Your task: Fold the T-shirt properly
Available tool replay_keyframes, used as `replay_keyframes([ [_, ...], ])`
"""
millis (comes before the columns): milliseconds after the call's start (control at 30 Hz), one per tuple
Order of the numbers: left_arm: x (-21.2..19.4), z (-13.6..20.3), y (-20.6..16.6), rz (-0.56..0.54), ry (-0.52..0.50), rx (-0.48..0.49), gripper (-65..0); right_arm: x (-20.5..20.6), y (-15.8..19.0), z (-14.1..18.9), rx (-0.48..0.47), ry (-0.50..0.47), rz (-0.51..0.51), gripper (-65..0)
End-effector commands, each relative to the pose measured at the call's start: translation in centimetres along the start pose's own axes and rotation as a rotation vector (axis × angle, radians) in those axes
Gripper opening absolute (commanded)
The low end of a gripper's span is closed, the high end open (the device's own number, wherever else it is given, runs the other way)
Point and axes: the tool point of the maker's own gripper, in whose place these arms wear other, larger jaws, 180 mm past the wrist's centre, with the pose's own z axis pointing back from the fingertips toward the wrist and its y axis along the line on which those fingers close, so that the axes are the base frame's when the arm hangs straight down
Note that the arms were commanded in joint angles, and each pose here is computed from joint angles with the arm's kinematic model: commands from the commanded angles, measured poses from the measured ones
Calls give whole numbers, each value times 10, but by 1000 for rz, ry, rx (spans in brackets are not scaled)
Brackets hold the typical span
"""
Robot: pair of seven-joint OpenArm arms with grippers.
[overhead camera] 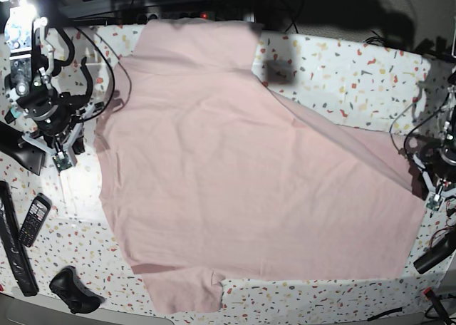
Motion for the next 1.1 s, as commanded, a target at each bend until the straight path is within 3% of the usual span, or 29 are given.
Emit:
replay_keyframes([
  [0, 16, 0, 25, 3, -44, 59, -460, 14, -9, 3, -18, -43, 8, -566],
  [67, 20, 0, 28, 3, -50, 65, -460, 15, -7, 4, -3, -41, -9, -524],
  [200, 20, 1, 43, 16, -51, 147, -460, 26, -5, 12, 22, -59, 4, -521],
  [333, 13, 2, 52, -56, -6, 197, -460, 39, -1, 22, 45, -77, 60, -522],
  [500, 12, 2, 50, -66, 4, 200, -460, 43, 26, 37, 178, -78, 146, -521],
  [700, 18, -1, 31, -81, -4, 191, -460, 8, 57, 50, 323, 17, 272, -415],
  [867, 22, -3, 20, -79, -13, 183, -460, -24, 77, 58, 381, 90, 281, -412],
  [933, 23, -3, 20, -79, -16, 183, -460, -36, 82, 59, 390, 131, 343, -412],
  [1067, 23, -3, 20, -79, -19, 183, -460, -57, 86, 58, 388, 204, 566, -413],
])
